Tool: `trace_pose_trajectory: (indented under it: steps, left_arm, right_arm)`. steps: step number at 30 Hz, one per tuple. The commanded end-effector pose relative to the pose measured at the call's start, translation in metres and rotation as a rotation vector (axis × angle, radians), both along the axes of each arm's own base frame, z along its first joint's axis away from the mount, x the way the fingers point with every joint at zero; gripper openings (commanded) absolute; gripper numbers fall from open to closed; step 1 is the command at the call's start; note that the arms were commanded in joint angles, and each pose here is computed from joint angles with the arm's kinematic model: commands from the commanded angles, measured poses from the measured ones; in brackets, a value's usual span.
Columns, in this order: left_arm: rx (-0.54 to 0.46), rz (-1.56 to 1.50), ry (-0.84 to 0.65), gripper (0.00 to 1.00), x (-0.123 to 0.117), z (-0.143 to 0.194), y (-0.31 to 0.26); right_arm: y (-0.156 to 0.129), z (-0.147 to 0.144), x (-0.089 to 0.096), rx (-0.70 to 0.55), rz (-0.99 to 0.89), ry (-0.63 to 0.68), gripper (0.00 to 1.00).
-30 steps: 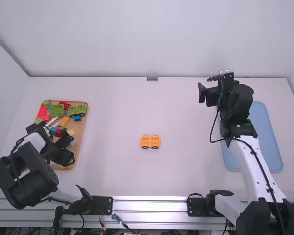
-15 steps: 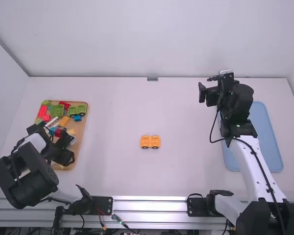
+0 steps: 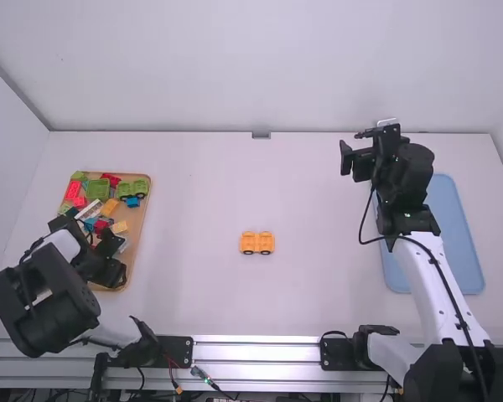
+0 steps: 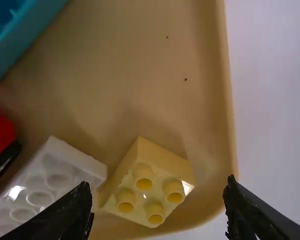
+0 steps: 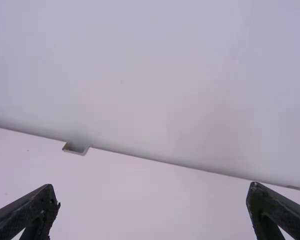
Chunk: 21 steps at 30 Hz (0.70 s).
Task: Assemble lego blocks to make yellow taxi
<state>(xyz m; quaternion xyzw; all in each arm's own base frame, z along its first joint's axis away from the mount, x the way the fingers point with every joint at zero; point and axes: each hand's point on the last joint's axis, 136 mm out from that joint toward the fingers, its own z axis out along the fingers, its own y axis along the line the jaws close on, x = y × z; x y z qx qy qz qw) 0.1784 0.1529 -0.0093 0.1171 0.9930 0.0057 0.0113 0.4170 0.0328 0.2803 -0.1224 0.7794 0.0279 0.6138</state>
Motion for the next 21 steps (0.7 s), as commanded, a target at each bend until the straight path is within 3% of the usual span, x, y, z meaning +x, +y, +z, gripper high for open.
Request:
trace_pose_trajectory:
  steps: [1,11,21]
  left_arm:
    - [0.022,-0.002,0.009,0.69,-0.004,-0.001,0.000]
    - [0.015,-0.168,-0.048,0.68,0.008,-0.001,-0.002]
    - [0.005,-0.202,-0.043,0.47,0.006,-0.001,-0.004]
  right_arm:
    - [0.002,0.019,0.004,0.003,0.008,-0.039,0.99]
    - [0.001,0.018,0.004,0.003,0.005,-0.035,0.99]
    - [0.001,0.018,0.004,0.003,0.003,-0.034,0.99]
